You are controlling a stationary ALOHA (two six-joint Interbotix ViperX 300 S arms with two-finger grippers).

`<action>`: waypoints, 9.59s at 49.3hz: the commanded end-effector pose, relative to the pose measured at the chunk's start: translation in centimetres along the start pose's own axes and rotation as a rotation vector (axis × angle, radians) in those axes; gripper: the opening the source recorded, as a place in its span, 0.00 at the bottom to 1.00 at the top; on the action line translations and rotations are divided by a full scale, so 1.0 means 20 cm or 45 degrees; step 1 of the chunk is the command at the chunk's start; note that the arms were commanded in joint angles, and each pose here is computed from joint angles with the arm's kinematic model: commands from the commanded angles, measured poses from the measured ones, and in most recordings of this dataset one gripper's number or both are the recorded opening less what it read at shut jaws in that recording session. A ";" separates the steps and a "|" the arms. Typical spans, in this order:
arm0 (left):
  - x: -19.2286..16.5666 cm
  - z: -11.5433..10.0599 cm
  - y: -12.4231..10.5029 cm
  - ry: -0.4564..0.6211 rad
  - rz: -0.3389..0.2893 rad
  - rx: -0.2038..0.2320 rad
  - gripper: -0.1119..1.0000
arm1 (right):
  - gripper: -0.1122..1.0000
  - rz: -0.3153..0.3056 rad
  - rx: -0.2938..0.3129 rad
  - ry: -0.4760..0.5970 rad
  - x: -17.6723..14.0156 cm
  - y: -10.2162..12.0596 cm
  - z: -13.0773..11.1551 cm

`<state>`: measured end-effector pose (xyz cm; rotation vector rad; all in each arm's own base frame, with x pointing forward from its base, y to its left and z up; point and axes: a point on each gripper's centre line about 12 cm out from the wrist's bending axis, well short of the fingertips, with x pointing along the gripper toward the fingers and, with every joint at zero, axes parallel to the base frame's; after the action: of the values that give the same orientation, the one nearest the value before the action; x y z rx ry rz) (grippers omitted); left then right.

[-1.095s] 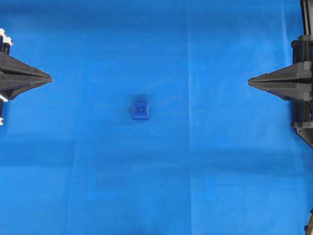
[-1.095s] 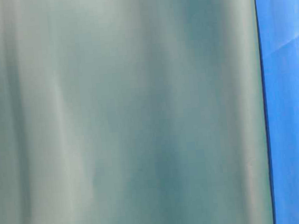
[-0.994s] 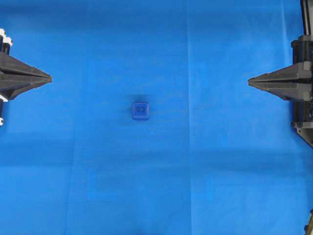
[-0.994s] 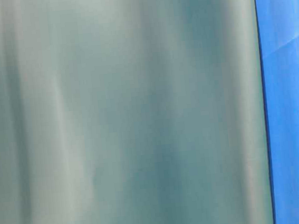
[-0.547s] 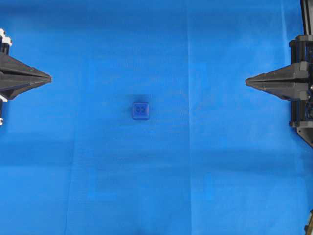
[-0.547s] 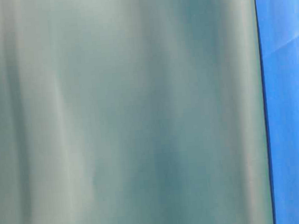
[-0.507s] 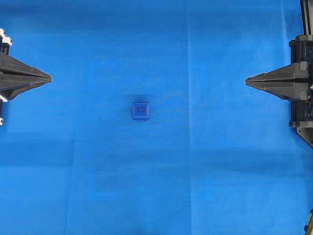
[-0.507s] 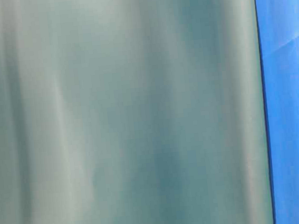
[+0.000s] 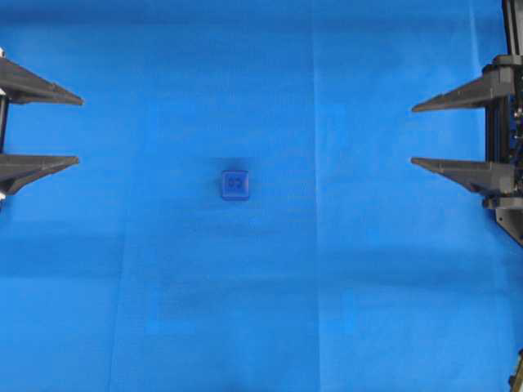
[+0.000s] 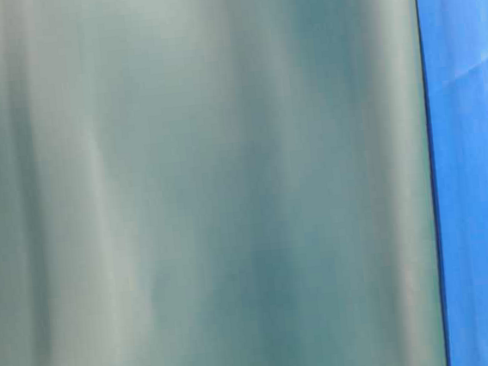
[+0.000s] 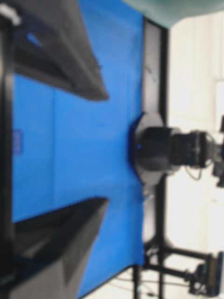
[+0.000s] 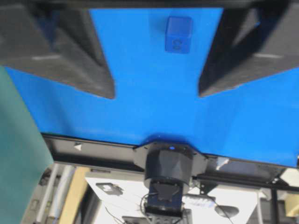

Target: Handover the blue block to the right arm after grasping it with the left arm, then place it in the designated position.

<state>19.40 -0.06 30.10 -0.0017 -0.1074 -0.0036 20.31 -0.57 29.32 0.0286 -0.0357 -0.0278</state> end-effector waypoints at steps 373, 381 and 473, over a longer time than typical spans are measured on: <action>1.01 -0.61 0.06 1.408 0.054 -0.028 0.51 | 0.98 -0.056 0.008 0.082 0.08 -0.05 -0.01; 1.01 -0.41 0.06 1.341 0.054 -0.028 0.51 | 0.98 -0.056 0.008 0.080 0.08 -0.05 0.00; 0.91 0.22 0.06 1.249 0.064 -0.027 0.51 | 0.98 -0.056 0.008 0.098 0.08 -0.05 -0.01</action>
<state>38.38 1.09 32.93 -0.0259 0.9706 0.0447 21.63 -1.47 28.11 0.0344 0.0679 -0.0691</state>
